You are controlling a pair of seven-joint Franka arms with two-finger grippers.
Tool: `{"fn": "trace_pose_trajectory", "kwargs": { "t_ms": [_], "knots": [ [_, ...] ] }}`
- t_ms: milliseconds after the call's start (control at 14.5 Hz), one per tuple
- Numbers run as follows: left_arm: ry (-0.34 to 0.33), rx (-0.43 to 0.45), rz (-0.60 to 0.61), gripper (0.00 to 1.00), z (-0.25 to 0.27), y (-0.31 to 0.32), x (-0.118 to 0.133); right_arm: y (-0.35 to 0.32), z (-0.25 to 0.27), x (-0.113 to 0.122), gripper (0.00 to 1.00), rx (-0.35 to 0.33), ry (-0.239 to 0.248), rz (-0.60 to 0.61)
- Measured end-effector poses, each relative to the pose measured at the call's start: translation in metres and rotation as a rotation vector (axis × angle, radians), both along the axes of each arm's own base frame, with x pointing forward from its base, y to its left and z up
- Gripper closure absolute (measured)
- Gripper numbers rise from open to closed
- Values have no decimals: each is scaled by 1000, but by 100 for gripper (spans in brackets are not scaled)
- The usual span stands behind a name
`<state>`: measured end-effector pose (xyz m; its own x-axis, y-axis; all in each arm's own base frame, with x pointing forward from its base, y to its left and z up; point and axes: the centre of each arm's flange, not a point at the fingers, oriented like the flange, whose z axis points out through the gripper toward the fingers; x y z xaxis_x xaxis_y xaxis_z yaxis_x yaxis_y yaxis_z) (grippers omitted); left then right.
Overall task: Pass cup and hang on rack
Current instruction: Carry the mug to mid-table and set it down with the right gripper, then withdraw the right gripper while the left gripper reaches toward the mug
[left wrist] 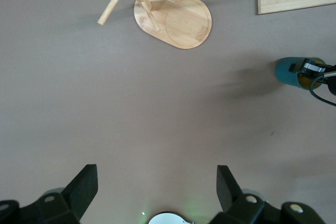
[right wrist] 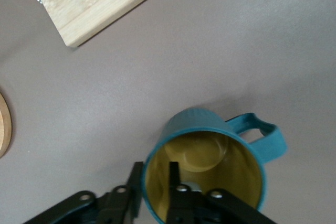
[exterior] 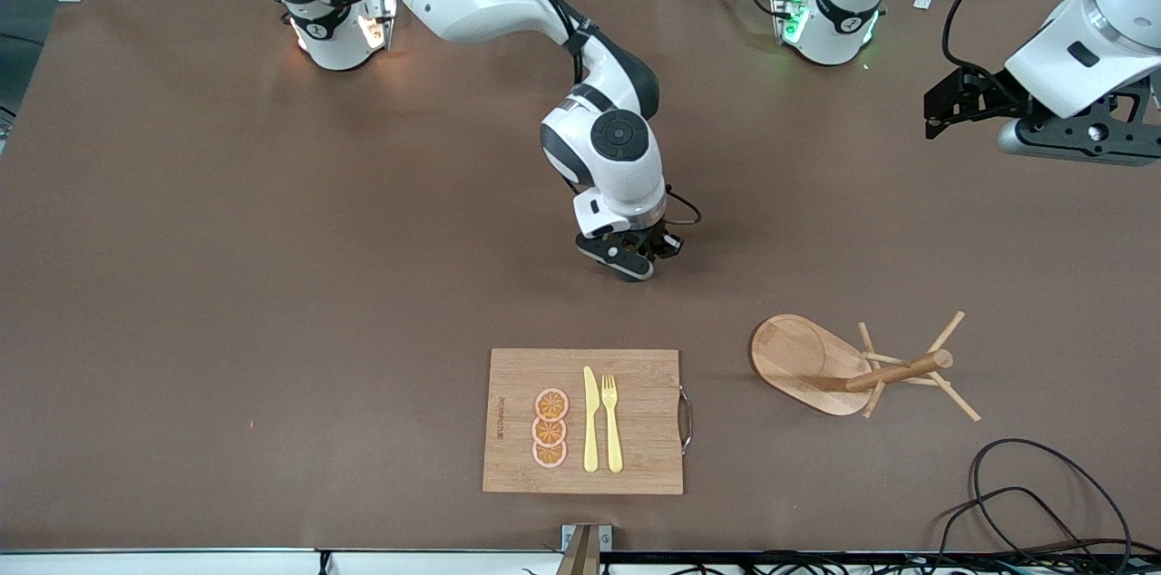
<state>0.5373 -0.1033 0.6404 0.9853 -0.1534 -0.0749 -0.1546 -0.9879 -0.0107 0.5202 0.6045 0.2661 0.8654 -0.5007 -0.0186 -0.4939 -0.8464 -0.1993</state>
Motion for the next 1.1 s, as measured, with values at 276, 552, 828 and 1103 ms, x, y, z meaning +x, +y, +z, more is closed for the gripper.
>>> {"fn": "trace_pose_trajectory", "kwargs": {
  "t_ms": [276, 552, 828, 1103],
  "knots": [
    [24, 0, 11, 0, -13, 1, 7, -35, 49, 31, 28, -44, 33, 12],
    [23, 13, 144, 0, -15, -25, 3, -155, 136, 106, 0, -94, 37, 144],
    [27, 33, 300, 0, -20, -94, -15, -348, 196, 190, 0, -96, -4, 179],
    [44, 43, 435, 0, -34, -184, -35, -488, 209, 214, 0, -162, 18, 264]
  ]
}}
